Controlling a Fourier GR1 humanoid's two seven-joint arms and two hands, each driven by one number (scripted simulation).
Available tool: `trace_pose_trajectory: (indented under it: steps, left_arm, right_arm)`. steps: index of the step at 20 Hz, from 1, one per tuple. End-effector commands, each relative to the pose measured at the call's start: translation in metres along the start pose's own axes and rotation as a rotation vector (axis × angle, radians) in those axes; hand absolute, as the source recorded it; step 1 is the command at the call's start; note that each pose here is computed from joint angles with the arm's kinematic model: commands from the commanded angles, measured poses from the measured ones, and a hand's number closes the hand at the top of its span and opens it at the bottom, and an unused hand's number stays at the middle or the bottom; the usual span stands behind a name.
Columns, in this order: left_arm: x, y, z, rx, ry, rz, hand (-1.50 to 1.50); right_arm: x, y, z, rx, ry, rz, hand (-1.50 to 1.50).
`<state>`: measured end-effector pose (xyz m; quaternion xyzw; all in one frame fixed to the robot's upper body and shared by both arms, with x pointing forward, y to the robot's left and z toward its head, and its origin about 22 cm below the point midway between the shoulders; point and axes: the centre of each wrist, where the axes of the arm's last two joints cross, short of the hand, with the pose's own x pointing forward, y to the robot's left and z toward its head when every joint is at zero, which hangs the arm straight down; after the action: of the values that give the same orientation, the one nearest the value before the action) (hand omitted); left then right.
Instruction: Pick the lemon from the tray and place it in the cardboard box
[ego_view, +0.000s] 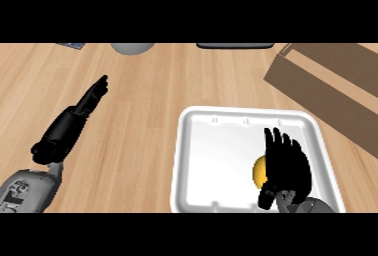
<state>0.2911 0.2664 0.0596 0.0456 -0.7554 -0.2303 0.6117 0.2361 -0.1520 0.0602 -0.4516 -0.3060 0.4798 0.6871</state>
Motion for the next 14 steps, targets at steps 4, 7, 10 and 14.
trace_pose_trajectory:
  steps: [4,7,10,14]
  left_arm:
    - [0.029,0.0,0.016,-0.013,-0.013,0.011,0.0]
    - [-0.006,0.004,0.011,-0.004,-0.019,0.008,0.0]
    - [-0.007,0.013,-0.004,-0.01,-0.005,0.016,0.0]
    - [0.004,-0.014,0.004,-0.011,0.01,0.008,0.0]
  right_arm:
    - [-0.004,0.014,-0.019,0.033,0.01,0.058,1.5]
    - [0.008,0.03,-0.027,-0.063,-0.06,0.091,1.5]
    - [-0.003,0.009,-0.019,-0.141,-0.075,0.098,1.5]
    - [-0.001,0.01,-0.016,-0.194,-0.103,0.123,1.5]
